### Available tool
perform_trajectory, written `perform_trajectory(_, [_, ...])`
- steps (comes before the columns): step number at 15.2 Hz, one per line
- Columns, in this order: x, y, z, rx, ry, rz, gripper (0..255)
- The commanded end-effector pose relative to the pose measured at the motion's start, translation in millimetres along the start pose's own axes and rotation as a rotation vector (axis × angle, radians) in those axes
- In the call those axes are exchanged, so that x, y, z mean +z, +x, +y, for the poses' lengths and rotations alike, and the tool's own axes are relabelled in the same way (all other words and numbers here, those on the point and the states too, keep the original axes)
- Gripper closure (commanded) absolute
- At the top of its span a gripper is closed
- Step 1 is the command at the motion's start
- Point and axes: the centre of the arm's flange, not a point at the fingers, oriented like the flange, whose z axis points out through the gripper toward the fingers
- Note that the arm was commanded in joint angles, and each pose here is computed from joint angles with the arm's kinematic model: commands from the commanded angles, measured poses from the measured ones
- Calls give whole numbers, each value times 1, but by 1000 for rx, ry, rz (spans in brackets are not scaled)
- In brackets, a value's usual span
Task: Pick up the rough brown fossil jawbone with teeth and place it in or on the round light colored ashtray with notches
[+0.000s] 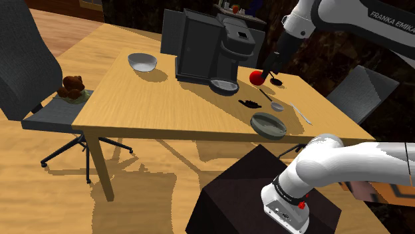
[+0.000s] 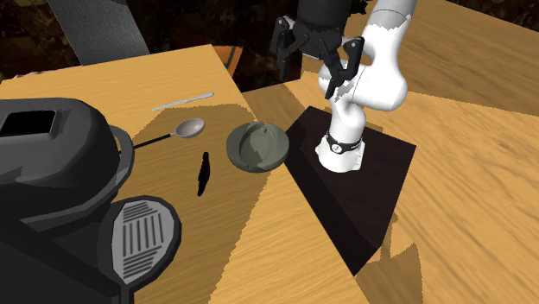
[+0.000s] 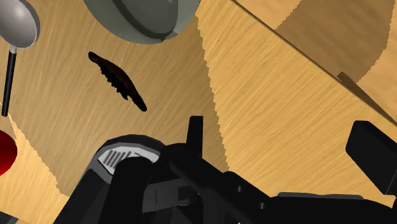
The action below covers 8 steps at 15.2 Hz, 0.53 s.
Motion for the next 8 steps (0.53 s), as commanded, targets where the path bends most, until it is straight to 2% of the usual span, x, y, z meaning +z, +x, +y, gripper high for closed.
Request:
perform_trajectory(1, [0,0,0,0,0,0,0])
perform_trajectory(8, [67,14,70,-157,42,-26,0])
